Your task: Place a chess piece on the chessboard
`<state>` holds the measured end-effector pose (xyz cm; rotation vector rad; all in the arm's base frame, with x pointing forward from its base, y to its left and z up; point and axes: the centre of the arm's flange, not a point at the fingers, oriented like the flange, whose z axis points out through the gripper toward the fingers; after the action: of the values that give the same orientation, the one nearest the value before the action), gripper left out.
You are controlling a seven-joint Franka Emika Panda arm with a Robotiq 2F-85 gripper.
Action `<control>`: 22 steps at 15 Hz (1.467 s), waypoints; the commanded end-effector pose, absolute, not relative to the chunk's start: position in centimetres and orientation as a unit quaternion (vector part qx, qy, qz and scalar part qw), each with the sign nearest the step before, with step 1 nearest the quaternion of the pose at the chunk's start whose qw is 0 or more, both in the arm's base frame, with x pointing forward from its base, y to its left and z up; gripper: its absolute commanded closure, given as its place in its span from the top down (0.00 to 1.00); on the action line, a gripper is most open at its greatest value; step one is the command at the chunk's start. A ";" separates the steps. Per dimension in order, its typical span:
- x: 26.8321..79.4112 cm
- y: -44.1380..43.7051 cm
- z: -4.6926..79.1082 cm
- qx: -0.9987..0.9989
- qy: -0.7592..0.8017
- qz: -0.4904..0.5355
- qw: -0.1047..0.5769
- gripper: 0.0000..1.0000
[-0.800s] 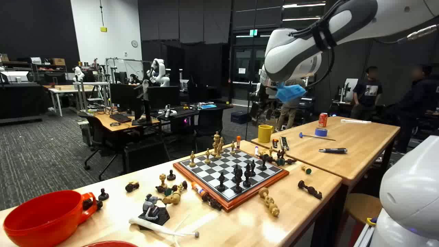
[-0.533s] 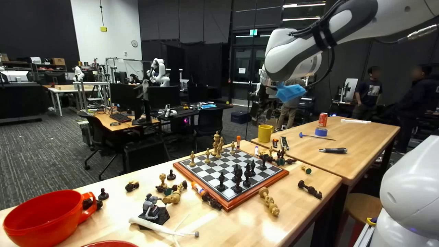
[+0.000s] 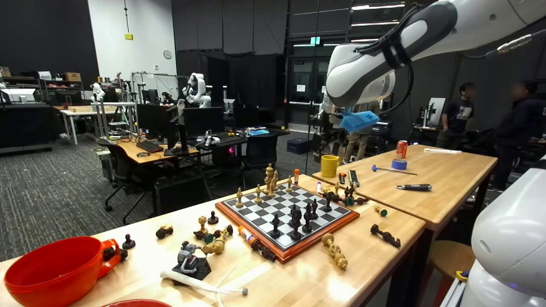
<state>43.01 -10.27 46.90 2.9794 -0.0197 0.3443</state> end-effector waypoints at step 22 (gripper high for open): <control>49.2 -27.5 34.8 0.973 -0.228 0.009 0.026 1.00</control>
<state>47.54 -26.32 35.59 3.0029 -0.6831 0.0408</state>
